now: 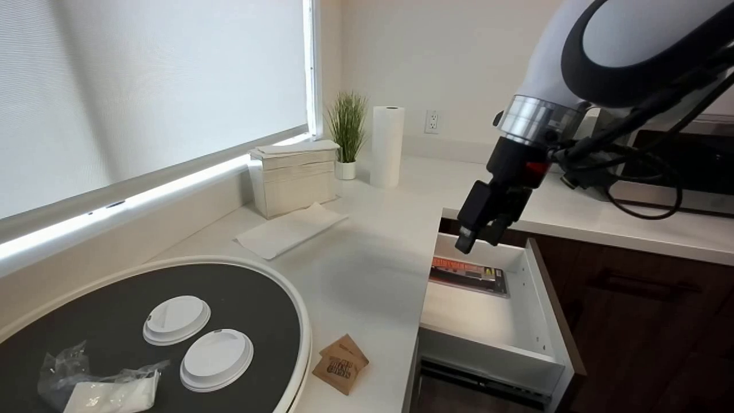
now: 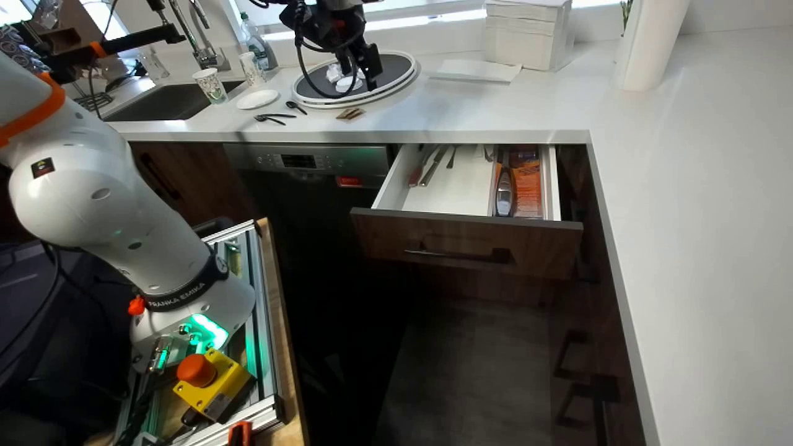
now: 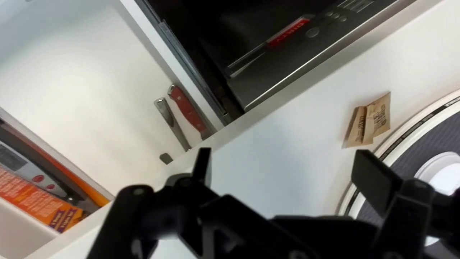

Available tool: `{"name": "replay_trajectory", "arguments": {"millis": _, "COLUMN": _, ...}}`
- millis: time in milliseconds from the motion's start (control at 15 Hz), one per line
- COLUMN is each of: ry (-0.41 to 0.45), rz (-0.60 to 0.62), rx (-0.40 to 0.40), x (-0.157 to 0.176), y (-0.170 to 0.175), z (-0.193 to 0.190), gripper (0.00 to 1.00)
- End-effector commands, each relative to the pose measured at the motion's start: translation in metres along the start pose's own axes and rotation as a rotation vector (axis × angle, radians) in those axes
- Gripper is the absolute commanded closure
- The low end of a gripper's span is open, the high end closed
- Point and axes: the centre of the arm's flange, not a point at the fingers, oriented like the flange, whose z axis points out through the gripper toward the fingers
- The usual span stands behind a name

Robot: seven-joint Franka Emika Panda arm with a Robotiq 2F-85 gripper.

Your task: Put two sachets in the open drawer.

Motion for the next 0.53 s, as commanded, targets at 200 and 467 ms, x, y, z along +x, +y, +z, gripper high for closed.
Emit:
{"name": "replay_trajectory", "arguments": {"millis": 200, "ry": -0.023, "rz": -0.178, "rx": 0.140, "x": 0.036, "y": -0.058, "z": 0.082, "gripper": 0.00}}
{"name": "replay_trajectory", "arguments": {"millis": 467, "ry": -0.026, "rz": -0.176, "rx": 0.131, "x": 0.030, "y": -0.060, "z": 0.084, "gripper": 0.00}}
